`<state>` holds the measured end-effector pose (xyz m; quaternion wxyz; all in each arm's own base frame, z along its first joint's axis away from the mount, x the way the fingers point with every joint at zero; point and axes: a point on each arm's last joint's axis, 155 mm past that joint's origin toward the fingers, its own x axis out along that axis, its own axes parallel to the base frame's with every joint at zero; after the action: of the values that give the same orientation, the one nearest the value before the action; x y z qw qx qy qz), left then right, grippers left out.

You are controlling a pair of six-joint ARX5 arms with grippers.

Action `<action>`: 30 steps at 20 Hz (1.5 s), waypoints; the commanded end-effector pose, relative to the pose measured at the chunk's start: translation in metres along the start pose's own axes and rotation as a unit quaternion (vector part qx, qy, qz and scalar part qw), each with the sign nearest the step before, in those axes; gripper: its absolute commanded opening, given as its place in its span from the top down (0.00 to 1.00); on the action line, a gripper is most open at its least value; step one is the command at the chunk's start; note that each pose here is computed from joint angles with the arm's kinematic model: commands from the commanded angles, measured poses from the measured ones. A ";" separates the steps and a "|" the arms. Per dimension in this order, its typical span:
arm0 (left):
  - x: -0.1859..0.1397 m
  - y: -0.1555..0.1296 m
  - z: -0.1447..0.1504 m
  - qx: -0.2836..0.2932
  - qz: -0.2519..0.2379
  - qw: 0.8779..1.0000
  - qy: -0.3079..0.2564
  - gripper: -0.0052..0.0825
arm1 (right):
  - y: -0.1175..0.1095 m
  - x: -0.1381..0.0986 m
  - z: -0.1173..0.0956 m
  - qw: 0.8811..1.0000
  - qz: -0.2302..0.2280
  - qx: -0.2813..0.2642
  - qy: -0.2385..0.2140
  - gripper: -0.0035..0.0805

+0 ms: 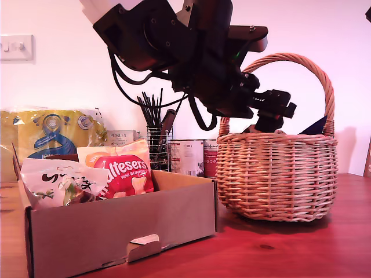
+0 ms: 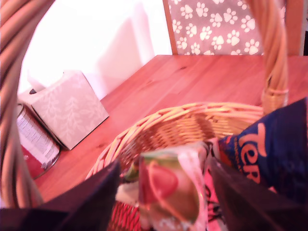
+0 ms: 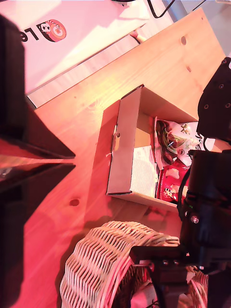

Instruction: Move the bags of Easter eggs from the cardboard box on the left into the woven basket on the right side.

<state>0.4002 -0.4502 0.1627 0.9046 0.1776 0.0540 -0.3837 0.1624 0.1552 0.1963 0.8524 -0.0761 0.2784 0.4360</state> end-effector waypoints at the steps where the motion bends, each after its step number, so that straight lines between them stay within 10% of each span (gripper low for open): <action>1: 0.000 -0.005 0.005 -0.002 -0.003 1.000 -0.005 0.39 | 0.001 -0.003 0.007 1.000 0.001 -0.007 -0.009 0.97; 4: 0.001 -0.011 0.003 0.001 -0.014 1.000 0.007 0.79 | 0.002 -0.003 0.007 1.000 0.001 -0.007 -0.009 0.97; 7: 0.000 -0.015 -0.003 0.002 -0.024 1.000 0.020 0.95 | 0.002 -0.003 0.007 1.000 0.001 -0.007 -0.009 0.97; 21: -0.001 0.004 -0.058 -0.046 -0.043 0.992 0.111 0.96 | 0.001 -0.003 0.009 1.000 0.001 -0.010 -0.013 0.97; 30: -0.037 -0.007 0.028 -0.045 -0.091 0.994 0.036 0.96 | 0.002 -0.003 0.009 1.000 0.003 -0.009 -0.013 0.97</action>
<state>0.3692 -0.4425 0.1721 0.8658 0.1545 0.1388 -0.4553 0.1631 0.1560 0.1980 0.8530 -0.0760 0.2741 0.4375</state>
